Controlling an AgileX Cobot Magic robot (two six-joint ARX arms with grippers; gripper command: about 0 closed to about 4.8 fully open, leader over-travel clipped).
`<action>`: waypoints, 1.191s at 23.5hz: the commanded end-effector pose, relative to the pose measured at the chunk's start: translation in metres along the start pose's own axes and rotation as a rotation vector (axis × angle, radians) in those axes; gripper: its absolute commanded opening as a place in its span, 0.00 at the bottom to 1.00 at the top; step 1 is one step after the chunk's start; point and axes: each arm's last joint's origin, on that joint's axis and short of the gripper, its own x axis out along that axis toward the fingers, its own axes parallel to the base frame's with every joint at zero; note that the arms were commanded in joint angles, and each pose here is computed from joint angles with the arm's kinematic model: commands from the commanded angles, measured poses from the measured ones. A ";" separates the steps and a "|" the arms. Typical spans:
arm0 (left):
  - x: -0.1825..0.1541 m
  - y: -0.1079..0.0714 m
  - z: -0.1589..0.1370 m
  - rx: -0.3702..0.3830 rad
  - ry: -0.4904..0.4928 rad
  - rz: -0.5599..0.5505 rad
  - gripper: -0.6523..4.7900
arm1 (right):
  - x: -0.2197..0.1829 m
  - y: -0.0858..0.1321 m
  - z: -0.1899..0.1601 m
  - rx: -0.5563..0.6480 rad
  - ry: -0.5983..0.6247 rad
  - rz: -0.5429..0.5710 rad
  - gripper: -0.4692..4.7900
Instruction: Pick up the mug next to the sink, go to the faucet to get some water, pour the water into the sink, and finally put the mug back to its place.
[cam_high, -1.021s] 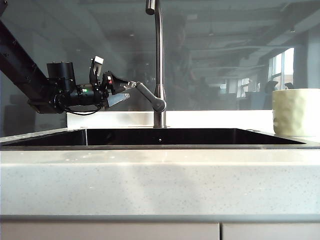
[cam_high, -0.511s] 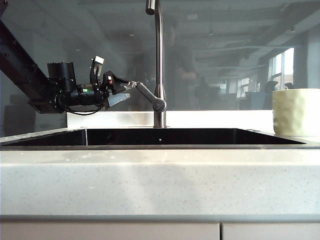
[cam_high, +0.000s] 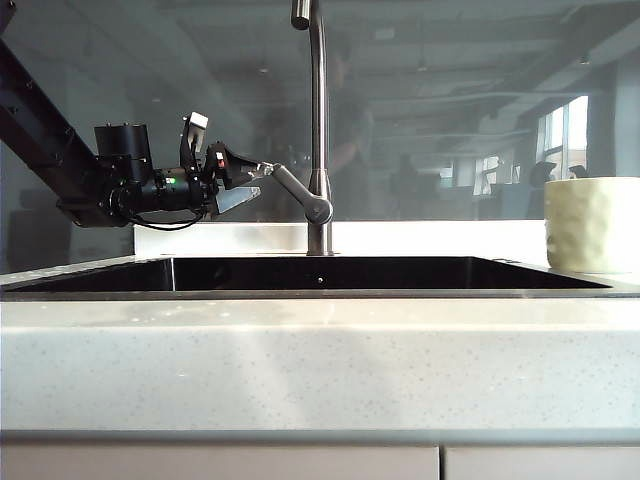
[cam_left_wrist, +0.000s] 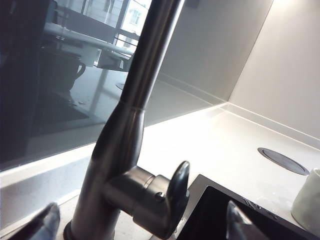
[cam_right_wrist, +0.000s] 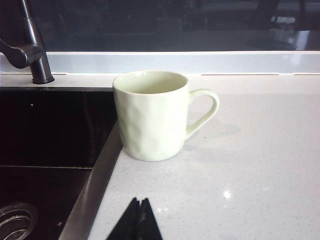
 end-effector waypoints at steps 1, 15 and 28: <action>-0.002 -0.001 0.006 0.027 -0.011 -0.002 0.90 | 0.000 0.000 0.001 -0.003 -0.024 0.002 0.08; -0.020 -0.056 0.098 -0.096 0.288 0.613 0.90 | 0.000 0.000 0.001 -0.003 -0.024 0.001 0.08; -0.076 -0.250 0.263 0.180 0.194 0.937 0.90 | 0.000 0.000 0.001 -0.003 -0.024 0.001 0.08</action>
